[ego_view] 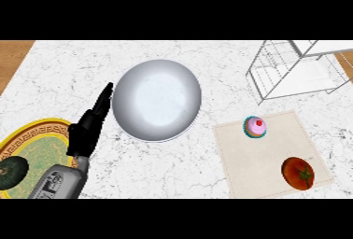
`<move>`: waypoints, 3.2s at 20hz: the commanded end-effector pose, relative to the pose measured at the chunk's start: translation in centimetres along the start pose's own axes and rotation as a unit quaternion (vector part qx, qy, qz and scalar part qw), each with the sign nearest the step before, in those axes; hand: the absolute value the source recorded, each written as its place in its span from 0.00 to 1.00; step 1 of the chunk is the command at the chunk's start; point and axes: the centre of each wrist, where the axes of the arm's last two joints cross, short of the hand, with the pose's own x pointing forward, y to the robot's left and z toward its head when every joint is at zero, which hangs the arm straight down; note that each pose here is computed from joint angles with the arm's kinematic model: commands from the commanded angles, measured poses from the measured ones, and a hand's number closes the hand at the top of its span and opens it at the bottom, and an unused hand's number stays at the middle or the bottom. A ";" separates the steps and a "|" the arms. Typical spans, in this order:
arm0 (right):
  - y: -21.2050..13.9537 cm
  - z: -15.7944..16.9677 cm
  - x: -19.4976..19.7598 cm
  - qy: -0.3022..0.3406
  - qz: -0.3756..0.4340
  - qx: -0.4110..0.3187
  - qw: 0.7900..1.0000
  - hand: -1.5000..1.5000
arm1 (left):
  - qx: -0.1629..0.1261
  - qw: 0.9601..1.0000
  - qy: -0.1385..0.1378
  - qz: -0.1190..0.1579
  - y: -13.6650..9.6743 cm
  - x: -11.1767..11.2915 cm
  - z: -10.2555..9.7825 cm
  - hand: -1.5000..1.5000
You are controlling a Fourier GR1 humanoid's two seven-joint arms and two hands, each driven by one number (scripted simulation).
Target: Pick the tomato from the placemat and place it in the tiered shelf
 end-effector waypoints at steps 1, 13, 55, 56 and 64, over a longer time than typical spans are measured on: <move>1.9 -0.3 0.7 0.002 0.000 -0.003 1.000 0.00 | -0.005 1.000 -0.003 0.004 -2.4 1.1 -0.8 0.50; 3.9 -1.1 -0.7 0.020 0.004 0.003 1.000 0.00 | -0.002 1.000 0.000 -0.002 -0.5 0.5 -0.7 0.50; 8.8 -7.6 -4.2 0.060 0.052 0.042 0.996 0.00 | -0.005 1.000 0.007 0.002 1.2 0.5 0.3 0.50; 10.7 -6.4 -2.0 0.060 0.059 0.049 0.995 1.00 | 0.001 1.000 -0.008 -0.005 0.0 1.2 -0.8 0.50; 9.3 -7.0 -5.4 0.024 0.109 0.034 0.993 1.00 | -0.006 1.000 -0.009 0.004 0.1 0.5 -0.5 0.50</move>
